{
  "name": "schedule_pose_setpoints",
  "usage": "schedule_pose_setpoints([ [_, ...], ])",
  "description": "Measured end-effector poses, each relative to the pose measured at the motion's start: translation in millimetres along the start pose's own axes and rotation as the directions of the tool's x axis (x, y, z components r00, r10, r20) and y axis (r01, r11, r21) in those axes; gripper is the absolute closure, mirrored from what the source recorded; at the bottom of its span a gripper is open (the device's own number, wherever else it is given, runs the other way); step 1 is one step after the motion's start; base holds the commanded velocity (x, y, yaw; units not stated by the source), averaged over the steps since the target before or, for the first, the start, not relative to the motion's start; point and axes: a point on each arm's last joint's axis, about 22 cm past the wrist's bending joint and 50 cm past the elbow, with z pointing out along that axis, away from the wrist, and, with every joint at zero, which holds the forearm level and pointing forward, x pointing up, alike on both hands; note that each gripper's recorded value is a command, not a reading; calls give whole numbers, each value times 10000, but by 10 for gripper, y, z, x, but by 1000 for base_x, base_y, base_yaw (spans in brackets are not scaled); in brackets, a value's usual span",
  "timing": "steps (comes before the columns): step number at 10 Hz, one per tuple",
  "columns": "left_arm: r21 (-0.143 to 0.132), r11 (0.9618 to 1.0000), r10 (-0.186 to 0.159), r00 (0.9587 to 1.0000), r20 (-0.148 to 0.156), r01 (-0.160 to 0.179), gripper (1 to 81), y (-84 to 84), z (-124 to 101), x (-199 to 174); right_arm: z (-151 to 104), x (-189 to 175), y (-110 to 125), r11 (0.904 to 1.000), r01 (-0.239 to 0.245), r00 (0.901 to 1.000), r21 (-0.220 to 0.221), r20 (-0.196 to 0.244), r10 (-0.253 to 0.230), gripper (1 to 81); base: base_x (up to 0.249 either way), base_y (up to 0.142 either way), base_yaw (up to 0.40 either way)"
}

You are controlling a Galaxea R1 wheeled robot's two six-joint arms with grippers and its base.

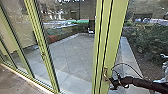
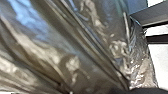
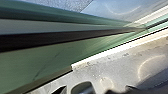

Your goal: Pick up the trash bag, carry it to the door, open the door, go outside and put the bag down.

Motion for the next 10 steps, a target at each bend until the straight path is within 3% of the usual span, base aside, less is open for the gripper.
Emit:
schedule_pose_setpoints([
  [1, -124, 9999, -25, 9993, 380, 30, 811, -25, -22, -106, -6, 15, -22, 9999, 77, 9999, 135, -69, -76, 10, 0, 0, 0],
  [2, -138, 9999, -41, 9984, 568, 49, 811, -72, -43, -163, -10, 23, -45, 9996, 136, 9998, 237, -114, -133, 10, 0, 0, 0],
  [7, -106, 9999, -95, 9973, 723, 103, 811, -103, -58, -248, -109, 151, -109, 9981, 527, 9981, 322, -346, -516, 10, 30, 0, 0],
  [8, -113, 9998, -125, 9967, 804, 134, 811, -98, -55, -332, -100, 113, -59, 9984, 505, 9983, 269, -290, -497, 10, 88, 0, 0],
  [9, -147, 9998, -142, 9958, 905, 156, 811, -87, -55, -397, -129, 37, 5, 9962, 840, 9964, 213, -113, -838, 10, 94, 0, 0],
  [10, -138, 9998, -106, 9968, 797, 117, 811, -94, -56, -296, -131, -3, 24, 9945, 1029, 9947, 175, 0, -1029, 10, 98, 0, 0],
])
